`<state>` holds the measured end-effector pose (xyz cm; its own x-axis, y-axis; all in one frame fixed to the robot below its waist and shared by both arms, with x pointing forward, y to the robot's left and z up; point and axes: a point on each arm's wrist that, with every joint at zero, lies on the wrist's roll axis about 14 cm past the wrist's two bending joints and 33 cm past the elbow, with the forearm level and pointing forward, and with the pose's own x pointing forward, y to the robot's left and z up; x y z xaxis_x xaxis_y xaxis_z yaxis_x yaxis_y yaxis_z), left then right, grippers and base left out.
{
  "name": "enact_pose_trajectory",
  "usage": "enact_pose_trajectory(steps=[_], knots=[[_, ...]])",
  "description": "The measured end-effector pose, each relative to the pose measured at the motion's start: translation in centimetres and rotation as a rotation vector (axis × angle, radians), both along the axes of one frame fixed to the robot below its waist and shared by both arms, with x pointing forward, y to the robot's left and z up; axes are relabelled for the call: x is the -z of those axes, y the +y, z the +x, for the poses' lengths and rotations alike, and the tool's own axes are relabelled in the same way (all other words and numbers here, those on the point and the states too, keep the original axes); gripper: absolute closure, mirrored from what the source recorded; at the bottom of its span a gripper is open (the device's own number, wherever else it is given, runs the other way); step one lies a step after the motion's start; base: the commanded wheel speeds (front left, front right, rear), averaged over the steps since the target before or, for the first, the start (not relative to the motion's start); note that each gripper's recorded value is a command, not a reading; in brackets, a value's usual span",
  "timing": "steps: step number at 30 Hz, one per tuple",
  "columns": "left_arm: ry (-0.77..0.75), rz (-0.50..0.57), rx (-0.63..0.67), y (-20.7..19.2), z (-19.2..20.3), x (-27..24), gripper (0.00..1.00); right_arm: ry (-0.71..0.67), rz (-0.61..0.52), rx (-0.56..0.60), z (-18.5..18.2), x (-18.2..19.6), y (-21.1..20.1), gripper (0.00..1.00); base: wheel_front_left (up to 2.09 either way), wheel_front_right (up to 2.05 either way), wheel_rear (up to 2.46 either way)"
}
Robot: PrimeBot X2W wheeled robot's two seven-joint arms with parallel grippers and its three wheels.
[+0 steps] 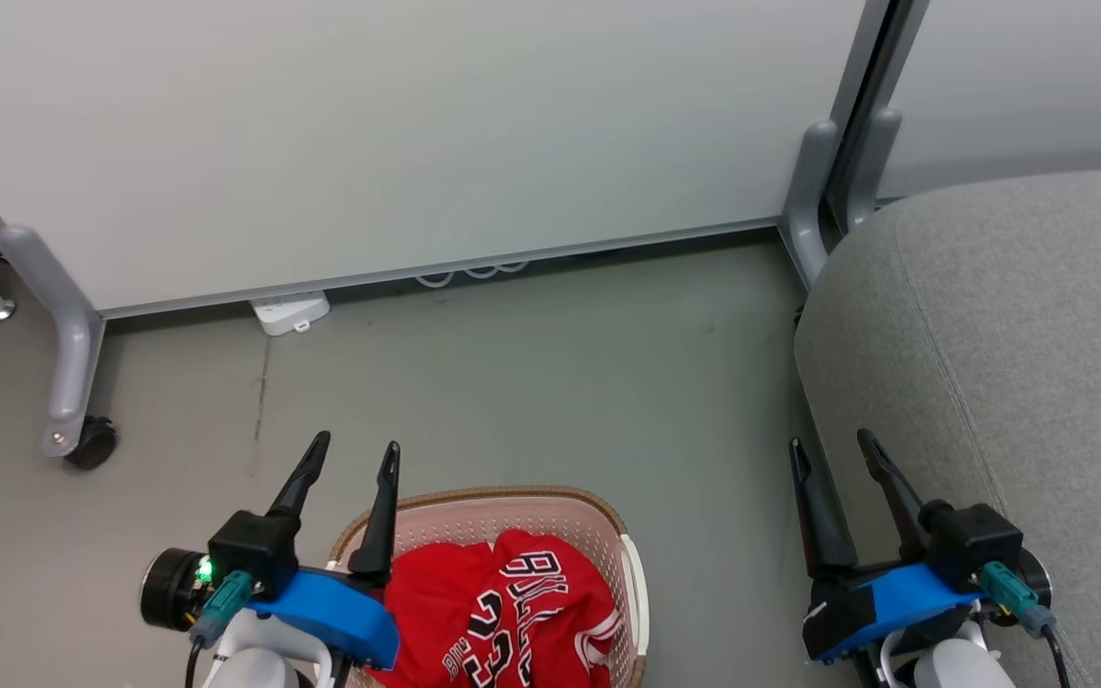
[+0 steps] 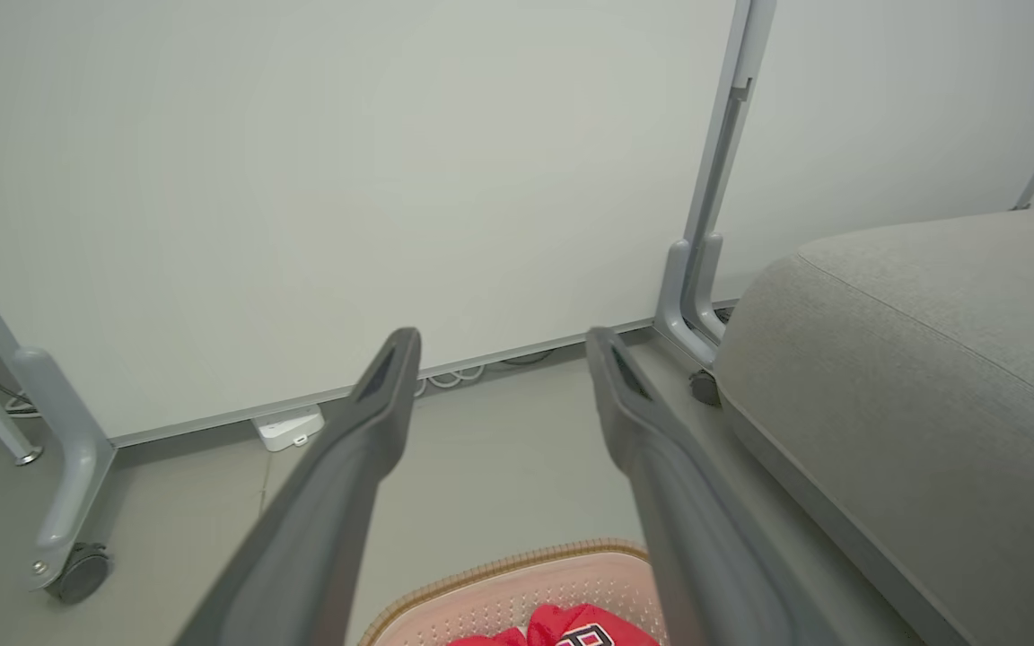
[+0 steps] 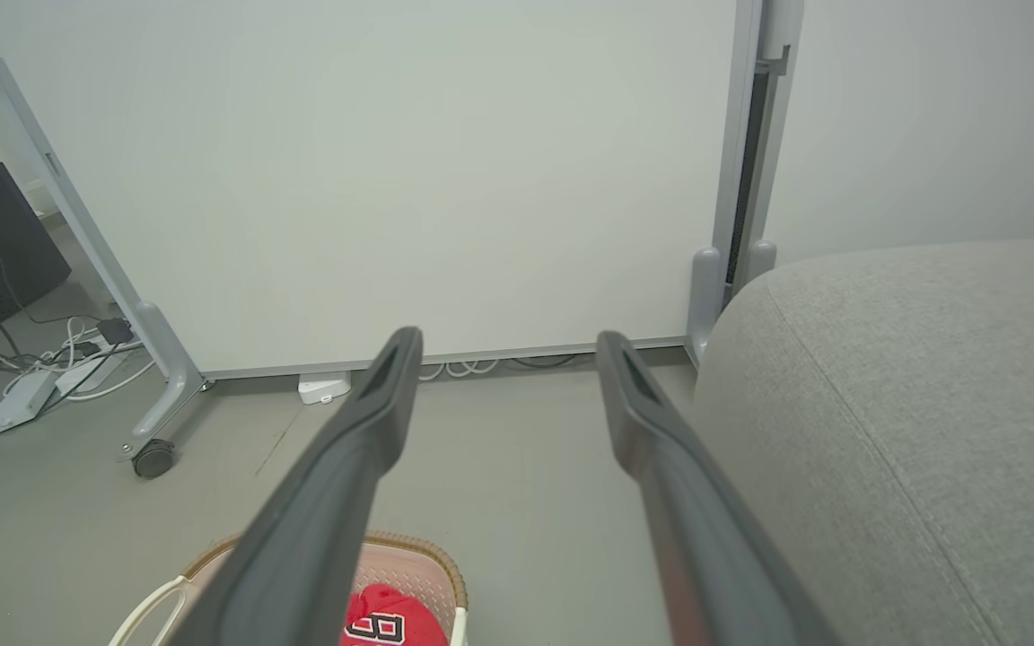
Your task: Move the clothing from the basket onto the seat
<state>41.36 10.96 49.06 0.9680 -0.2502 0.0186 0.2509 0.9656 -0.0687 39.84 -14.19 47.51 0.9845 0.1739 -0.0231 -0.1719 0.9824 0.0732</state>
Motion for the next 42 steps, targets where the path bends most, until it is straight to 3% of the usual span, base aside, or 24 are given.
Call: enact_pose_trajectory(steps=[12, 21, 42], knots=[[0.195, 0.108, 0.244, -6.5, 3.8, 7.4, 0.00, 0.010, -0.012, 0.065, 3.1, 0.9, -2.5, 0.00, 0.00, 0.00, 0.00], [0.369, 0.201, 0.453, -10.8, 3.6, 14.9, 0.00, 0.032, -0.013, 0.094, 5.8, 2.5, -3.9, 0.00, 0.00, 0.00, 0.00], [0.763, 0.313, 0.607, -10.5, 0.6, 30.9, 0.00, 0.108, -0.045, 0.101, 10.8, 8.4, -5.3, 0.00, 0.00, 0.00, 0.00]])
